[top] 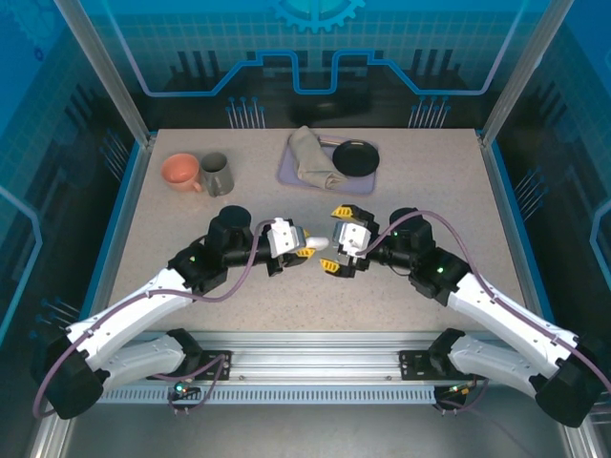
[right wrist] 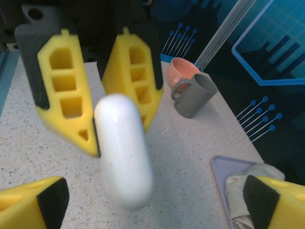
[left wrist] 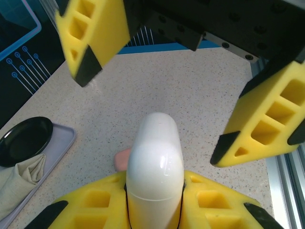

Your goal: Insert the wireless bluetooth earbuds into the charging case

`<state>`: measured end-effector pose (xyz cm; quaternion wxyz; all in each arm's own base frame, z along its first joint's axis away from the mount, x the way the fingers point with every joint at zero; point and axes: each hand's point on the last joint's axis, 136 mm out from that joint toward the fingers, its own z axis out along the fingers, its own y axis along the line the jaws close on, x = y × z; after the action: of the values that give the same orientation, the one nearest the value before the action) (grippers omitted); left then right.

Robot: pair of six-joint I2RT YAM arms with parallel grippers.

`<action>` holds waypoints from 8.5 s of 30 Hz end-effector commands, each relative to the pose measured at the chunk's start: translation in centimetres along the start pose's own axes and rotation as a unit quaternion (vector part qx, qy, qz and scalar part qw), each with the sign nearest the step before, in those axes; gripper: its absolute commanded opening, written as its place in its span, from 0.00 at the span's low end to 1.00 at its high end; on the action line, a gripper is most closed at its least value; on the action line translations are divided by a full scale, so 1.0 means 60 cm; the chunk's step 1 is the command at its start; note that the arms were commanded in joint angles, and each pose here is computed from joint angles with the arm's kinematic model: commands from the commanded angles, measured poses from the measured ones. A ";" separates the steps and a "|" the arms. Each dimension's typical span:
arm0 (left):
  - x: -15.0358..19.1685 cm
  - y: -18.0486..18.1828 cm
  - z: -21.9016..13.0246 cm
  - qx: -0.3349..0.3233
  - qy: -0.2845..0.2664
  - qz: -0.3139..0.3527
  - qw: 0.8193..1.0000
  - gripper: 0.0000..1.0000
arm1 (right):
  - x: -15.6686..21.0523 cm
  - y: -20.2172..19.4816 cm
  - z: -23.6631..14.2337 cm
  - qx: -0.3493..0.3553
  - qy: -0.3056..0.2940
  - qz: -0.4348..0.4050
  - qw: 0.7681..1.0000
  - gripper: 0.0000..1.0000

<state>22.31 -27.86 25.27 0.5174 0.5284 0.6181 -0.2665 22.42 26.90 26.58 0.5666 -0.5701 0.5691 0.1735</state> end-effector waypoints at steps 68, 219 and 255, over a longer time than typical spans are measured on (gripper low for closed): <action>-0.005 -0.004 -0.004 0.000 0.006 0.009 1.000 0.06 | -0.014 -0.007 0.022 -0.051 0.021 -0.014 0.998 0.95; 0.014 -0.019 -0.066 -0.056 -0.015 -0.029 0.998 0.00 | 0.444 0.026 0.140 0.200 0.391 0.642 0.628 0.29; 0.025 -0.021 -0.042 -0.037 -0.018 -0.073 0.997 0.00 | 0.306 -0.041 0.054 0.174 0.271 0.466 0.824 0.22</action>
<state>20.61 -24.88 24.51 0.5299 0.4629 0.6579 -0.2686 31.71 20.88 9.32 0.2882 -0.1017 0.9376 0.1660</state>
